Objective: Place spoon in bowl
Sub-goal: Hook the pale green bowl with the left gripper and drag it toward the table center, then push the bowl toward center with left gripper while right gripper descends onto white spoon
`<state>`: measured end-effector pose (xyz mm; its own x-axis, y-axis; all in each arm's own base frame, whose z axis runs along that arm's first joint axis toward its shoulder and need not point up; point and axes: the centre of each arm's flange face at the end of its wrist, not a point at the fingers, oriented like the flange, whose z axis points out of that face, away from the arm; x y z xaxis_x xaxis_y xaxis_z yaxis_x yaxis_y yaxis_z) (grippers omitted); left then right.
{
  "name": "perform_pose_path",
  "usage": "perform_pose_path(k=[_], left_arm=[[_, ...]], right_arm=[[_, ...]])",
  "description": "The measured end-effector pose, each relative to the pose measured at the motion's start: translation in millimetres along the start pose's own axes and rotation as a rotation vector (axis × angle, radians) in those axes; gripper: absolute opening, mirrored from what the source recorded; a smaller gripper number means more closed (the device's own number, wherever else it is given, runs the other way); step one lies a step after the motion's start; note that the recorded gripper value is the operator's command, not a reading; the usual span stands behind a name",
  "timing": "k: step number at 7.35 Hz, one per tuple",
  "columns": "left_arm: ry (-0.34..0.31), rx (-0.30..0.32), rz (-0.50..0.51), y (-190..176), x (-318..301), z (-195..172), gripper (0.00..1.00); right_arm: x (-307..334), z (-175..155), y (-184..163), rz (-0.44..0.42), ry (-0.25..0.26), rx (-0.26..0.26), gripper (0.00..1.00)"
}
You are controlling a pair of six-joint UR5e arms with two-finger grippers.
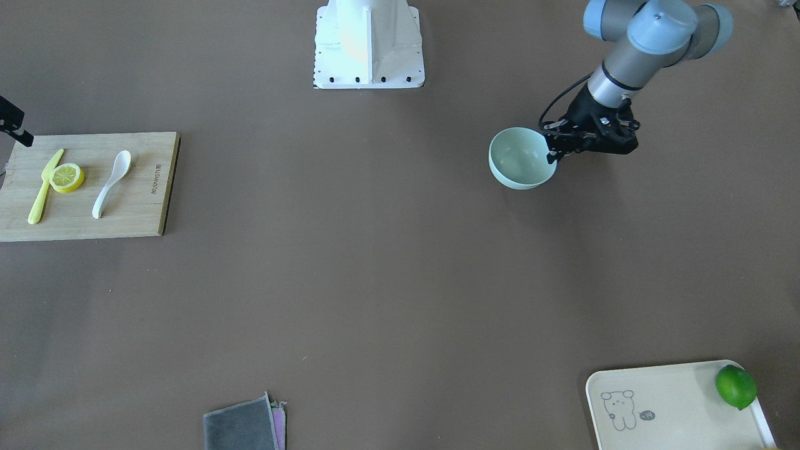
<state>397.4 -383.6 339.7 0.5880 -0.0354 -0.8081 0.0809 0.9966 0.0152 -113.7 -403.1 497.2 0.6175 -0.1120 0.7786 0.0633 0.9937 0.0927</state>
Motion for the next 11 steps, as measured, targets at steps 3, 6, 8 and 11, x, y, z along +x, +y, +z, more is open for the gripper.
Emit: perform_pose_path(k=[3,6,8,11], left_arm=[[-0.048,-0.005,-0.062,33,148,22,0.00],[-0.054,-0.002,-0.066,50,195,41,0.00],[-0.057,-0.002,-0.062,53,209,49,0.00],[-0.062,-0.005,-0.060,52,214,56,0.00]], right_arm=[[-22,40,7,0.063,0.060,-0.048,0.87],[-44,87,-10,0.176,0.062,-0.040,0.83],[-46,107,-14,0.222,0.066,-0.045,0.81],[-41,123,-16,0.257,0.083,-0.053,0.77]])
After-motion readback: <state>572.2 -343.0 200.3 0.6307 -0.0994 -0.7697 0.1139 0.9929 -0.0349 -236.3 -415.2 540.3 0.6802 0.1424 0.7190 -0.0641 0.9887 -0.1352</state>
